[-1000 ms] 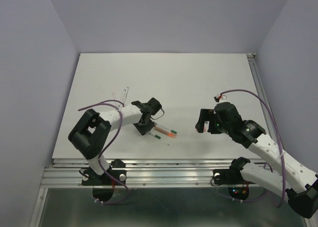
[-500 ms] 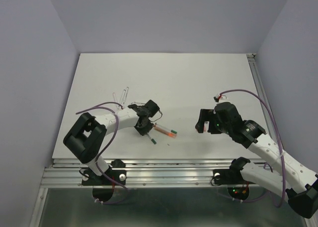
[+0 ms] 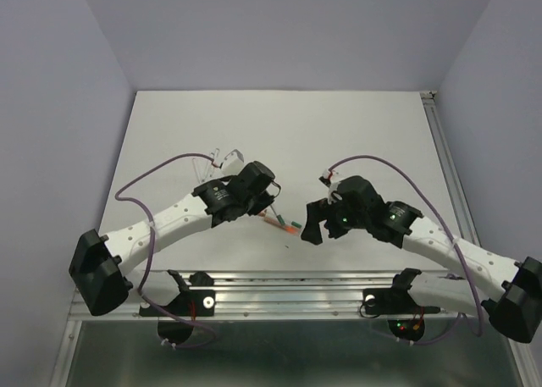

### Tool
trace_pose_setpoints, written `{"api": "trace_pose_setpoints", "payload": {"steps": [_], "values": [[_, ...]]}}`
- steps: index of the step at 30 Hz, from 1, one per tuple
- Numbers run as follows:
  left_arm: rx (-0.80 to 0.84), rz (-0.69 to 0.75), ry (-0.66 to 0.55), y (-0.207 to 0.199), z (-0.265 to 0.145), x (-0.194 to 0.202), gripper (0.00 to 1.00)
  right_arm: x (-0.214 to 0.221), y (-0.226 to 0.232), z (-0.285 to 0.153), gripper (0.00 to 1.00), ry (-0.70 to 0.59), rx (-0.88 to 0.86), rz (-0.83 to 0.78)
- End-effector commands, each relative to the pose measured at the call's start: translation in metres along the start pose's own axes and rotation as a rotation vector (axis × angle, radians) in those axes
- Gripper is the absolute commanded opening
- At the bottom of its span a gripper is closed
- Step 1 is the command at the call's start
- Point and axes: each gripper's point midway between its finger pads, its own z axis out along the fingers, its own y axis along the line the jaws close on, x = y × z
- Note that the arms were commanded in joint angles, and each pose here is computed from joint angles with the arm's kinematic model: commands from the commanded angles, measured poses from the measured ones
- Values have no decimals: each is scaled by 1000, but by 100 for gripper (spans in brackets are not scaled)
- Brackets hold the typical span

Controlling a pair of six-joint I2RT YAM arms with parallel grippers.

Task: Open the pen caps

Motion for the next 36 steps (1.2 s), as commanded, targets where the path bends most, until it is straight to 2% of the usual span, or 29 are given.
{"api": "trace_pose_setpoints", "payload": {"steps": [1, 6, 9, 13, 18, 31, 36], "values": [[64, 4, -103, -25, -15, -27, 0, -53, 60, -1, 100, -156, -181, -104], [61, 7, -98, -37, -14, -29, 0, -80, 77, 15, 100, -215, -169, -97], [52, 8, -99, -39, -14, -29, 0, -88, 79, 24, 96, -229, -147, -94], [54, 1, -93, -41, -15, -28, 0, -94, 83, 34, 74, -234, -156, -77], [57, -8, -89, -40, -15, -28, 0, -98, 92, 40, 58, -232, -195, -64], [98, -54, -90, -42, -21, -29, 0, -100, 93, 50, 51, -221, -188, -41], [107, -67, -104, -41, -25, -33, 0, -98, 89, 54, 40, -206, -168, -20]]}}
